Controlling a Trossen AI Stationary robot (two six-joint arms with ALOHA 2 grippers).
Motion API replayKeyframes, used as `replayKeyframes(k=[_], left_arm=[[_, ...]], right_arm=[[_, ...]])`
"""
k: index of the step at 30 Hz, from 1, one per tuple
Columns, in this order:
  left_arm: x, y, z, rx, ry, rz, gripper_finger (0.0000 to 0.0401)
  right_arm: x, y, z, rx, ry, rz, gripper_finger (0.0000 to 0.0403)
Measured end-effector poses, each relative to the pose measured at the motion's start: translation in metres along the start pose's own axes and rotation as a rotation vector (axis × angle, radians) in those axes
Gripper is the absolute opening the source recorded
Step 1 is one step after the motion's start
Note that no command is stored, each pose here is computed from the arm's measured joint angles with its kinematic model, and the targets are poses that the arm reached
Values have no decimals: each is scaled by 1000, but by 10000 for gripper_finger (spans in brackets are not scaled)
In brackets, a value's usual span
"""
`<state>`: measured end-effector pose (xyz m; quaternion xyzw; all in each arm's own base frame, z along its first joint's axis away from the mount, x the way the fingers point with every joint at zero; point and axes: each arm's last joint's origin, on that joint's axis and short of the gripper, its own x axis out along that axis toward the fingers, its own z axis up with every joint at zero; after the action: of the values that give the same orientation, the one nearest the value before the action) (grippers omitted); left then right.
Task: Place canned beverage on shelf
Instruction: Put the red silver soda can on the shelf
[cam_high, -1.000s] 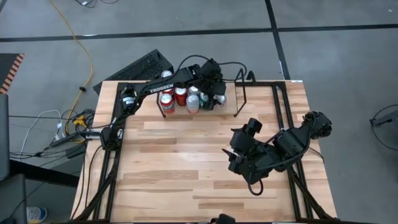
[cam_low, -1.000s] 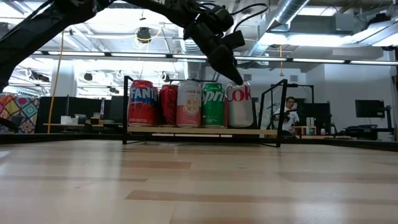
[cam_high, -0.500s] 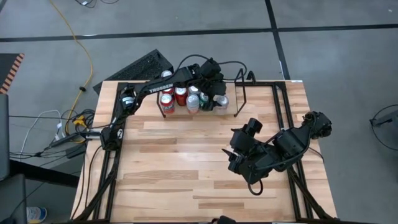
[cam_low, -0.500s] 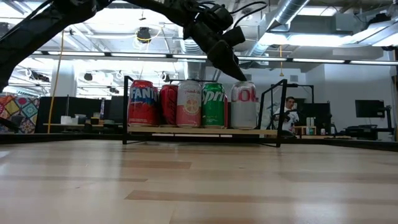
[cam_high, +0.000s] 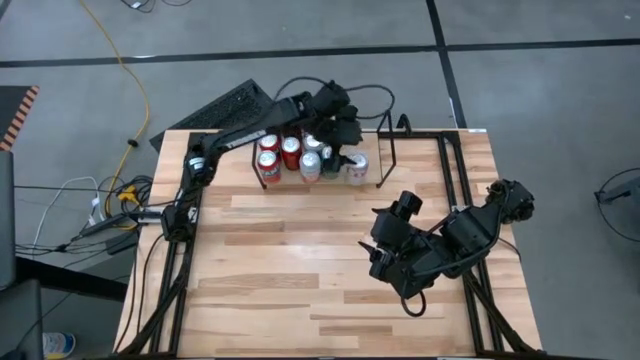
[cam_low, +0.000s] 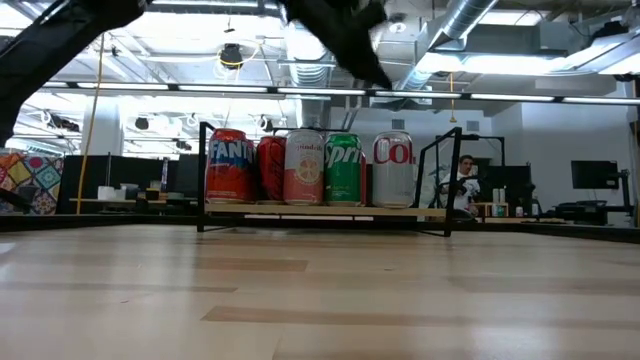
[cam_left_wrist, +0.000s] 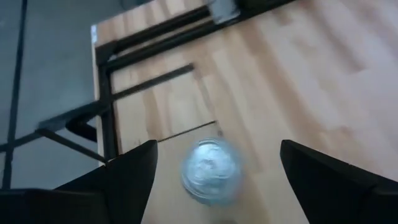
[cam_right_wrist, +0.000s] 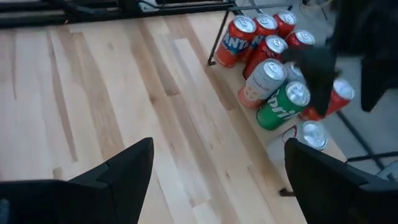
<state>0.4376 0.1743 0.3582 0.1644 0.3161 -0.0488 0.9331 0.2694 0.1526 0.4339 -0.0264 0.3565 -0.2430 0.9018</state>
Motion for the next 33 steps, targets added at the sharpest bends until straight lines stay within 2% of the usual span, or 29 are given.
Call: replayKeyframes(k=[5, 9, 14, 19, 23, 26, 33], left_arm=[[-72, -25, 28, 24, -2, -9, 325], [-166, -53, 51, 26, -75, 84, 325], [-274, -96, 58, -78, -249, 124, 325], [-357, -142, 48, -144, -415, 56, 325], [-386, -170, 35, -175, -465, -67, 325], [-388, -184, 24, -197, -442, -108, 325], [-356, -209, -4, -238, -420, -17, 325]], right_arm=[[-4, -11, 4, -112, -93, -102, 338], [2, -42, 17, -92, -104, -187, 338], [32, -83, 32, -15, 32, -196, 338], [73, -117, 42, -112, 189, -205, 338], [101, -136, 42, -160, 237, -172, 338], [122, -147, 33, -174, 284, -169, 338], [185, -151, 14, -231, 235, -127, 338]])
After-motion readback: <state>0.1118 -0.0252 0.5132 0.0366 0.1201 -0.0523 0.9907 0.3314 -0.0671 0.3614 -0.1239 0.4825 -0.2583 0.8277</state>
